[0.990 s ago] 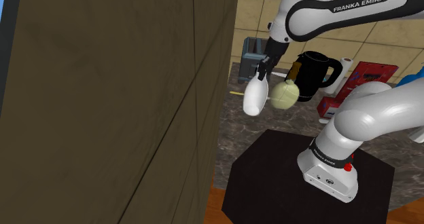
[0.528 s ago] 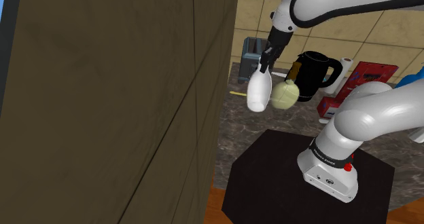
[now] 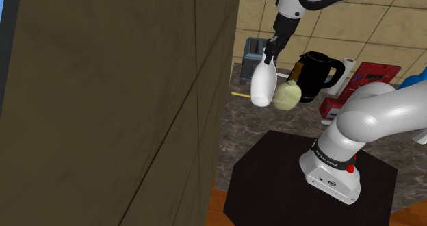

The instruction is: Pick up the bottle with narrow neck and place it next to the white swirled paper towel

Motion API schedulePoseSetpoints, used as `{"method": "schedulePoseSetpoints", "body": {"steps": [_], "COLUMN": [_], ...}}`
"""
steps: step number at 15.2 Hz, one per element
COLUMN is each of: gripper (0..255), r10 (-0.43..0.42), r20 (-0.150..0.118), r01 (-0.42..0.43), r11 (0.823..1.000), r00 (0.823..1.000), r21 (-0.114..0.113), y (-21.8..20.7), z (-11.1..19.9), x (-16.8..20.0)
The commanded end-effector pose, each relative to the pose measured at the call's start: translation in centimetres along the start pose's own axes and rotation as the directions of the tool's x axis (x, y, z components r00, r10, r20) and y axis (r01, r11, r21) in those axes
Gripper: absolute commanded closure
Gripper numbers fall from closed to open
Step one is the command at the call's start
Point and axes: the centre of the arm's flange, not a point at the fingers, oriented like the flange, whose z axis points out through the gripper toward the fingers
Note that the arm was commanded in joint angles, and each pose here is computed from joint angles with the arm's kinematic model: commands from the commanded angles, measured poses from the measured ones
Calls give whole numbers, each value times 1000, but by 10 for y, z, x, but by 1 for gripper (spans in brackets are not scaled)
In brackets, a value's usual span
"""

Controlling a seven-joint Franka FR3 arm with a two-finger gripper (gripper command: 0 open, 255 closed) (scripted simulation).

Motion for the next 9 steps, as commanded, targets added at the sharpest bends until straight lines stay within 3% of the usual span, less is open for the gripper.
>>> {"method": "schedulePoseSetpoints", "body": {"steps": [1,9], "gripper": [255,255], "r10": [0,0], "r20": [0,0], "r01": [0,0], "r11": [1000,1000], "r00": [1000,1000], "r21": [0,0], "y": [0,0], "z": [-10,-52], "x": [1,6]}}
